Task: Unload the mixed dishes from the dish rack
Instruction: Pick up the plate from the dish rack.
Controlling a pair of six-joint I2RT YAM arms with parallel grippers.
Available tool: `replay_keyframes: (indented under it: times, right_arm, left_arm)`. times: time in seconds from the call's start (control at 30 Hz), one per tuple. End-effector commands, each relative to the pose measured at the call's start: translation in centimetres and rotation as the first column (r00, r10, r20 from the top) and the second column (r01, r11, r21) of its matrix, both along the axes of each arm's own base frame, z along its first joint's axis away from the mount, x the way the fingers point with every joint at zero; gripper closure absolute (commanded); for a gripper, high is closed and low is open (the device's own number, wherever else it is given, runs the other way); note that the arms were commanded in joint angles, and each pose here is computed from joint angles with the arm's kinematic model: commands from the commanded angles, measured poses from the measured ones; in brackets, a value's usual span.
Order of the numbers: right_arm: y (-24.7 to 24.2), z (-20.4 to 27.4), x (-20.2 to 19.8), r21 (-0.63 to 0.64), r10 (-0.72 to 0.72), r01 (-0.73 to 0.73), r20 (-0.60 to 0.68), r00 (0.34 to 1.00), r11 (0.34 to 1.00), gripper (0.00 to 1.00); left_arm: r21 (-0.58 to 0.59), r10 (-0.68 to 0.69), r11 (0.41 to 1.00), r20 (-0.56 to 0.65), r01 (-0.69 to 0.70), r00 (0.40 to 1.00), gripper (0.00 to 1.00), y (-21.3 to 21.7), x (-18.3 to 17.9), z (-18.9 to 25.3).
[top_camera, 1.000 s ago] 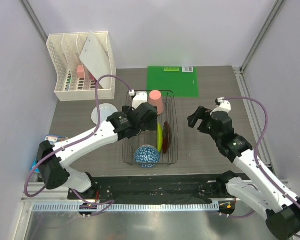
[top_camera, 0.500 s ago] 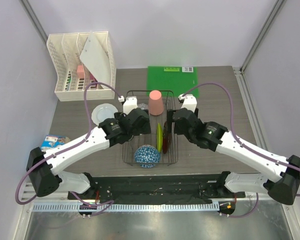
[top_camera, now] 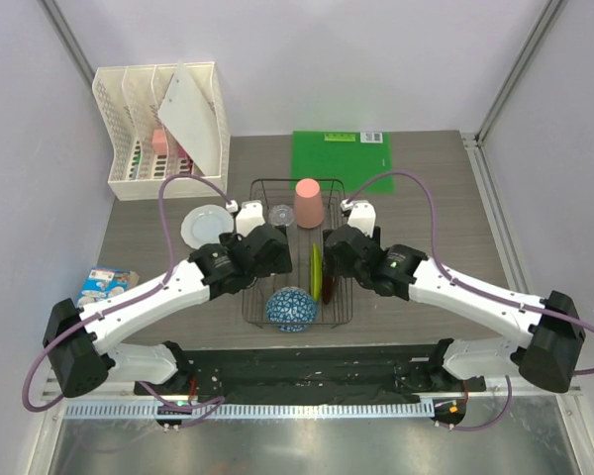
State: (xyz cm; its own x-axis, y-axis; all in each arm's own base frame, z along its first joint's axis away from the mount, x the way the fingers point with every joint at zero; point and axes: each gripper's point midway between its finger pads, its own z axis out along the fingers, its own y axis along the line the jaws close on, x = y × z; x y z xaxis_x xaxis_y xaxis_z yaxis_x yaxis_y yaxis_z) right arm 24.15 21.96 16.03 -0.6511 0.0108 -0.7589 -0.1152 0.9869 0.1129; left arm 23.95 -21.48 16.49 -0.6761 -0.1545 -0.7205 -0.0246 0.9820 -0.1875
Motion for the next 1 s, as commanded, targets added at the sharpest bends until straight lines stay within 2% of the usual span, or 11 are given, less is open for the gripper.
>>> replay_keyframes:
  times: [0.0, 0.3, 0.43, 0.53, 0.97]
  right_arm:
    - [1.5, 0.2, 0.6, 0.032, -0.005, 0.005, 0.012, 1.000, 0.999, 0.22]
    - [1.8, -1.8, 1.1, -0.070, -0.029, 0.028, -0.013, 0.999, 0.997, 0.34]
    - [2.4, -2.1, 1.2, -0.070, -0.026, 0.025, -0.016, 1.000, 0.997, 0.43]
    - [2.9, -1.8, 1.2, -0.068, -0.023, 0.022, -0.006, 1.000, 0.997, 0.46]
    - [3.3, 1.9, 0.8, -0.101, -0.014, 0.020, 0.060, 0.998, 0.995, 0.37]
  left_arm:
    - [-0.061, 0.032, 0.998, 0.020, -0.031, 0.999, 0.00, -0.1, 0.2, 0.3]
    - [-0.058, 0.045, 0.997, -0.018, -0.046, 0.999, 0.00, 0.3, -0.5, -1.5]
    - [-0.057, 0.046, 0.997, -0.022, -0.047, 0.999, 0.00, 0.4, -0.7, -1.8]
    - [-0.055, 0.044, 0.997, -0.031, -0.046, 0.999, 0.00, 0.4, -0.8, -2.2]
    - [-0.052, 0.034, 0.998, -0.058, -0.037, 0.998, 0.00, 0.0, -1.0, -3.4]
